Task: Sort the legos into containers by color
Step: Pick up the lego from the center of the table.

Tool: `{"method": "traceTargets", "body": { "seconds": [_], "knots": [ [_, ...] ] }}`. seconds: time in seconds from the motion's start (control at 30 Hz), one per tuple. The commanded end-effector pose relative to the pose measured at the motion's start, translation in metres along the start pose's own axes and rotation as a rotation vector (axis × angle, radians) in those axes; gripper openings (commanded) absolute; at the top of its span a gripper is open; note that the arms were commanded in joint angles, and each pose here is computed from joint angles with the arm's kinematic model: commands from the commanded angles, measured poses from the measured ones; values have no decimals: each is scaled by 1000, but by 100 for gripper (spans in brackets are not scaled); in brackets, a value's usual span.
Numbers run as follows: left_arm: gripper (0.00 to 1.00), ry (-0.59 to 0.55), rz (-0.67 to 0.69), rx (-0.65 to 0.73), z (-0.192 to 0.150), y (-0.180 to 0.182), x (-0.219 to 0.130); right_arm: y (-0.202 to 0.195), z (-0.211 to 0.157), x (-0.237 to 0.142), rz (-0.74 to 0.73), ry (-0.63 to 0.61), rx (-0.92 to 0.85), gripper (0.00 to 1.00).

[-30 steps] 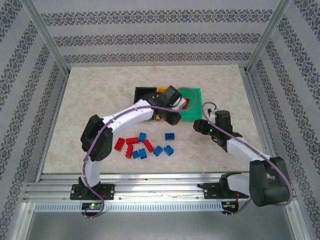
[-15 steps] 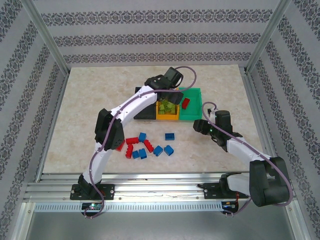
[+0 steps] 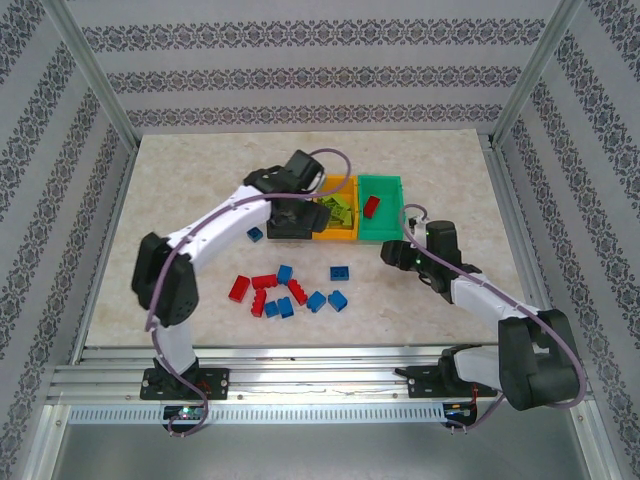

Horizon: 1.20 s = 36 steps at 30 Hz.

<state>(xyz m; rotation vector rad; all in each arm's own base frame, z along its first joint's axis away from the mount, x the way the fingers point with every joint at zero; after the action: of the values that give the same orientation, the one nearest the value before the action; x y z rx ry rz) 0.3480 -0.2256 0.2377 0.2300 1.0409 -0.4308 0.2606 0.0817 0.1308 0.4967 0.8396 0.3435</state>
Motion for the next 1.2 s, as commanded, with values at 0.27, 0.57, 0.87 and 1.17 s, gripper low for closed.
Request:
{"method": "traceTargets", "body": {
  "seconds": [0.27,0.57,0.87,1.17],
  "knots": [
    [82,-72,-59,-95,-45,39,-47,46,-52,17,69,252,-101,53],
    [82,-86,-181,-196,-41,60,-43,81,-38,21,20,285,-169,56],
    [82,-120,-284,-335,-44,82,-43,94,-40,58,-53,384,-184,63],
    [82,-138,-332,-326,-45,77,-49,99,-52,75,-217,446,-242,69]
  ]
}}
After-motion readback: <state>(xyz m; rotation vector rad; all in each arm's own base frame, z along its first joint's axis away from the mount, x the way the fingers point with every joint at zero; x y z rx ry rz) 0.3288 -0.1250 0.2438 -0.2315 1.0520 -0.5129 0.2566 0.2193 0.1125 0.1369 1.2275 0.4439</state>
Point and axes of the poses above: each hand's point on the last joint's axis, 136 mm out from that joint toward the fingers, its own x axis out along the fingers, its own y axis along the line the jaws close on, z = x × y, the point moved 8 cm from there along -x, back along the fingers, and after that the axes turned 4 degrees about x, right-handed, at the moved point
